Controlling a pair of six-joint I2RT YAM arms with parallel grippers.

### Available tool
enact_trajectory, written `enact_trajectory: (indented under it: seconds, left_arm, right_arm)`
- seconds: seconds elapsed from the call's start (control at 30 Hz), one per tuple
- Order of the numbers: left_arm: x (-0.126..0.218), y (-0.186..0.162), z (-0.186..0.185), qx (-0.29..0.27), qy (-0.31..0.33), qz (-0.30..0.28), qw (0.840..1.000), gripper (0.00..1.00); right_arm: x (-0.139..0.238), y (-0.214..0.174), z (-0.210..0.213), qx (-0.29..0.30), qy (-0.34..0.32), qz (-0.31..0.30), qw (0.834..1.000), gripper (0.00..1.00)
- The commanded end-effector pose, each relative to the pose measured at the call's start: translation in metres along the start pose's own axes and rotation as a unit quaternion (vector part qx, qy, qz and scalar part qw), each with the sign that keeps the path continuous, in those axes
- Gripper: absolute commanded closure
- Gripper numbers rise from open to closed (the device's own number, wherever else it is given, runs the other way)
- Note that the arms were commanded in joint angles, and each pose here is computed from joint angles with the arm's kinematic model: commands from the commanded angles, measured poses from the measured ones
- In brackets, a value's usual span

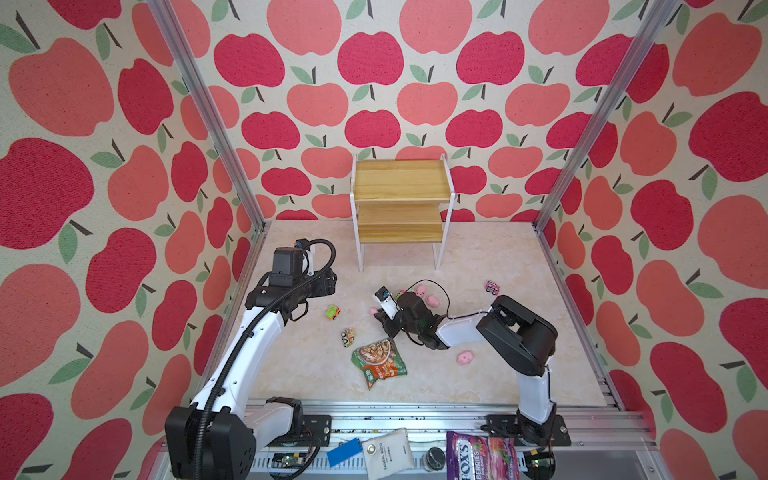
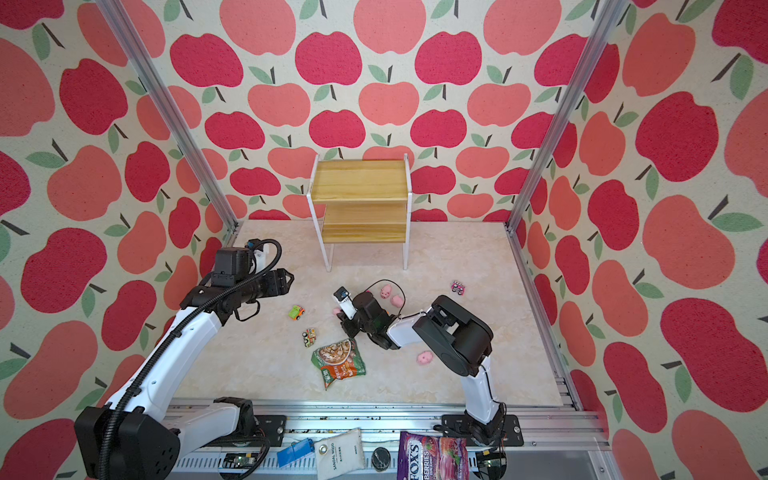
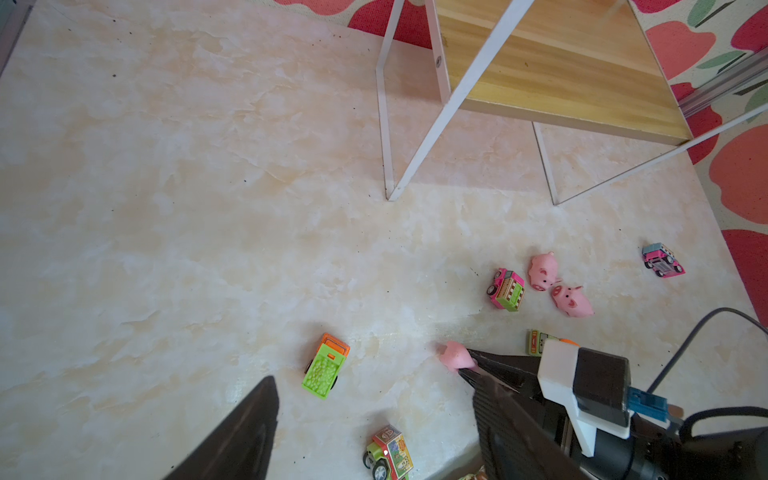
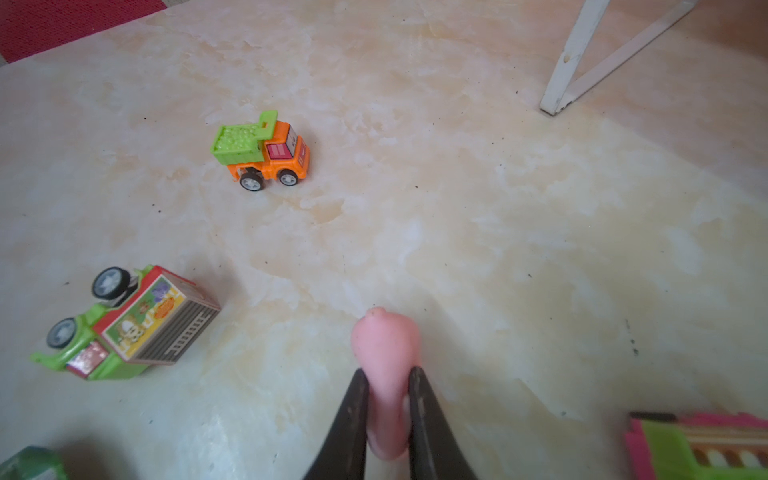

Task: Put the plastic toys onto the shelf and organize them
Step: 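Carry the pig with the right gripper onto the lower shelf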

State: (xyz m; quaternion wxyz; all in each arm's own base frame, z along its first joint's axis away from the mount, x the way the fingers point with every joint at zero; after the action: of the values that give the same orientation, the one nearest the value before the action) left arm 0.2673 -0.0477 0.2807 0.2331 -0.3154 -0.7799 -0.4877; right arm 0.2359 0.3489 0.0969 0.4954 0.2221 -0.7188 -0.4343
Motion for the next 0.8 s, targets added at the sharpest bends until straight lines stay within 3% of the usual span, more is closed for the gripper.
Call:
enact_trajectory:
  seconds: [0.0, 0.17, 0.37, 0.57, 0.77]
  left_arm:
    - [0.001, 0.003, 0.002, -0.007, 0.005, -0.012, 1.000, 0.24]
    - [0.003, 0.005, 0.003, -0.002, 0.001, -0.015, 1.000, 0.24]
    - [0.007, 0.006, 0.002, 0.003, -0.007, -0.021, 1.000, 0.24]
    - [0.012, 0.008, 0.001, 0.005, -0.012, -0.027, 1.000, 0.24]
    - [0.014, 0.008, 0.000, 0.005, -0.016, -0.029, 0.999, 0.24]
  right_arm:
    - [0.013, 0.029, -0.004, 0.003, 0.000, -0.029, 1.000, 0.82]
    - [0.030, 0.057, -0.009, -0.005, -0.024, -0.047, 0.999, 0.83]
    - [0.051, 0.105, -0.029, -0.039, -0.100, -0.067, 0.992, 0.82]
    - [0.053, 0.148, -0.054, -0.087, -0.175, -0.082, 0.977, 0.83]
    - [0.040, 0.165, -0.082, -0.165, -0.235, -0.092, 0.954, 0.83]
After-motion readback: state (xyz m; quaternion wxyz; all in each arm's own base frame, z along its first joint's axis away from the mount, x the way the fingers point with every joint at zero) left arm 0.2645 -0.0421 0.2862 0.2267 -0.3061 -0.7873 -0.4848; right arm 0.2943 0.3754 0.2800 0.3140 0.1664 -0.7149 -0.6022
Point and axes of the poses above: each gripper's point midway between its finger pads, its own x axis back along the fingers, its own z axis along the line the jaws close on, y = z × x, the point moved 10 cm from there along x, back along the fingers, and after that the axes turned 13 degrees about x, right-handed, at the moved point
